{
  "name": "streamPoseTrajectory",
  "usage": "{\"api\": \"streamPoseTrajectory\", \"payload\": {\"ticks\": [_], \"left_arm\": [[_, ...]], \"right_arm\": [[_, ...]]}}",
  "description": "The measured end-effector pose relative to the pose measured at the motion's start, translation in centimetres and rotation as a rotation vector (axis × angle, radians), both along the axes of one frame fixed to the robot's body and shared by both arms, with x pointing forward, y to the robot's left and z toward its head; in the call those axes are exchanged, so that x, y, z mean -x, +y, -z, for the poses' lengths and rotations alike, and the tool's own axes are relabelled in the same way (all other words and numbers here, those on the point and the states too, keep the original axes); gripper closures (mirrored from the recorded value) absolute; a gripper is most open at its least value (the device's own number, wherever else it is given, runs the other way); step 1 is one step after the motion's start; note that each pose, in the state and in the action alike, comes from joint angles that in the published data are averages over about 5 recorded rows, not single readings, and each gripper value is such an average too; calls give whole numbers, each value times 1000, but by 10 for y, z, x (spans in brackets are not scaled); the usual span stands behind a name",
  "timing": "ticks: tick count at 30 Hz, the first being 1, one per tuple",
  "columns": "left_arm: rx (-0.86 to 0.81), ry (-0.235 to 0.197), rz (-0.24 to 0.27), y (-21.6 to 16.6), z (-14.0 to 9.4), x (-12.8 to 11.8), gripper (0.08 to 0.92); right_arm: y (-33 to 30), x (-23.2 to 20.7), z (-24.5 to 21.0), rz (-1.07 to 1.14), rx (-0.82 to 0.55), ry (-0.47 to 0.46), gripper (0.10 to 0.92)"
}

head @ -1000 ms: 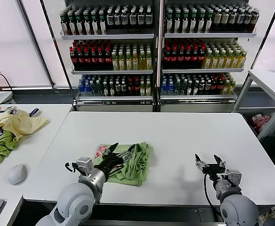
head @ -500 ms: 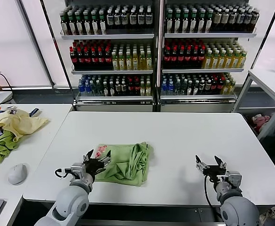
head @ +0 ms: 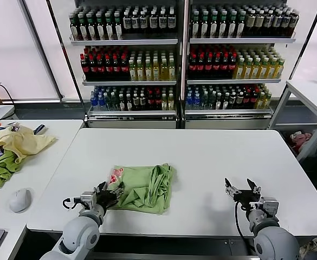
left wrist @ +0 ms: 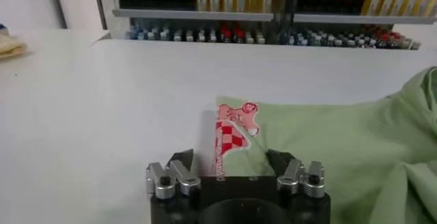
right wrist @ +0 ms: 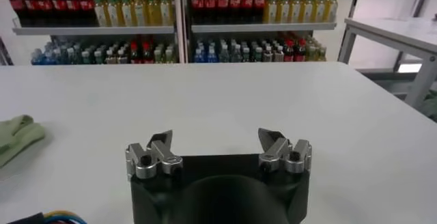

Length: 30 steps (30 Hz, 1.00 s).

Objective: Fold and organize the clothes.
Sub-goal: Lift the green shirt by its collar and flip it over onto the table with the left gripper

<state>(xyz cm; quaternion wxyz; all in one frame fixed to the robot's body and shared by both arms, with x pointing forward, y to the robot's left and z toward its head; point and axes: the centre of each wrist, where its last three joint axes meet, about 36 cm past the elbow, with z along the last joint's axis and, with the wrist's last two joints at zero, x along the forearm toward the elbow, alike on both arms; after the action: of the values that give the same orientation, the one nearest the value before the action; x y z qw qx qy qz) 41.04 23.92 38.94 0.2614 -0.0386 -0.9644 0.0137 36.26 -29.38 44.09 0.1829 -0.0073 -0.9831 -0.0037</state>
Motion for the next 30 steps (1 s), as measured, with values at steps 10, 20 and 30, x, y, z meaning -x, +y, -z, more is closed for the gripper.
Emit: {"api": "streamPoseTrajectory", "payload": {"ticks": [10,20,30], "left_arm": [[100,37,-1,9,0,-5,602],[293,86,-24,24,-3,-14,855],[448,104,-86,57,-26,-18,865]], "right_arm": [[0,0,0,7,-2,-2,200],[0,-3,1,9,-2,-3,200],[-1,-7,2,12,-3,-5,200]]}}
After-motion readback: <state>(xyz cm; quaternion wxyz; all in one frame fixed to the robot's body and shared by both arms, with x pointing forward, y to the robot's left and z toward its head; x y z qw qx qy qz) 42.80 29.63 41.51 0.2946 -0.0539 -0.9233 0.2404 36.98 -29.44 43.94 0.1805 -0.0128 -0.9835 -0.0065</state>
